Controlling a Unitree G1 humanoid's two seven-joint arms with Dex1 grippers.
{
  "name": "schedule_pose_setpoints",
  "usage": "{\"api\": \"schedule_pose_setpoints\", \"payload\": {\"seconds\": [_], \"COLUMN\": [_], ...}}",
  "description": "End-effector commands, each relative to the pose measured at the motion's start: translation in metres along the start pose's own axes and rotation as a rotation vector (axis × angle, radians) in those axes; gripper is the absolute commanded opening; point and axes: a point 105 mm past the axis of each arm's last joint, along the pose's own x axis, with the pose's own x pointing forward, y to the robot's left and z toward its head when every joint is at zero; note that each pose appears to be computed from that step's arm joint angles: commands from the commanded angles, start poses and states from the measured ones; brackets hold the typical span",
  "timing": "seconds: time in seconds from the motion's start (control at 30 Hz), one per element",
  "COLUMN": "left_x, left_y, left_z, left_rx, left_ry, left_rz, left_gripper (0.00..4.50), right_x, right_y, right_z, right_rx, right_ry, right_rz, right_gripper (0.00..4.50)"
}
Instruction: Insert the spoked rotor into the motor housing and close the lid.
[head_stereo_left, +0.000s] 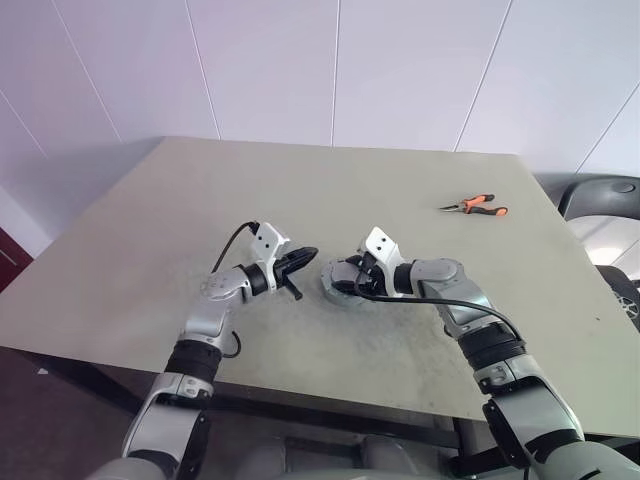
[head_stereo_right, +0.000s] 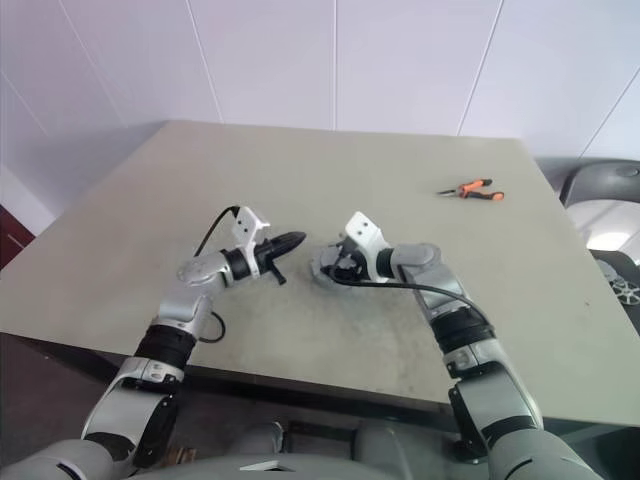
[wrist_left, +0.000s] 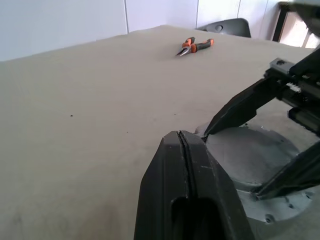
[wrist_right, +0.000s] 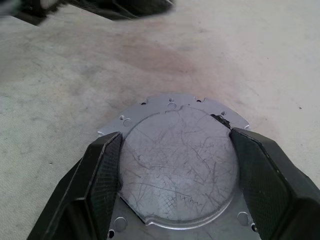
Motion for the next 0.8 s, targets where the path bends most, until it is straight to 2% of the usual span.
{"api": "schedule_pose_setpoints", "payload": {"seconds": [0.03, 0.2, 0.33, 0.57, 0.8], "left_x": [0.013, 0.024, 0.032, 0.047, 0.045], "left_y": [-0.004, -0.015, -0.029, -0.036, -0.051], "left_z": [0.011, 0.007, -0.006, -0.021, -0.031], "left_rx": [0.032, 0.034, 0.063, 0.131, 0.083], "left_ry": [-0.026, -0.009, 0.042, 0.117, 0.156], "left_rz": [-0.049, -0.111, -0.161, -0.128, -0.227], "left_gripper": [0.0, 0.0, 0.0, 0.0, 0.0], "right_x": [-0.004, -0.005, -0.004, -0.003, -0.006], "right_y": [-0.009, -0.009, -0.005, 0.004, 0.007], "right_z": [-0.001, 0.0, 0.004, 0.023, 0.025], "right_rx": [-0.019, -0.017, -0.003, 0.066, 0.099], "right_ry": [0.024, 0.02, 0.001, -0.082, -0.071], "right_rz": [-0.047, -0.049, -0.031, 0.008, 0.03], "right_gripper": [3.04, 3.04, 3.04, 3.04, 3.04]}}
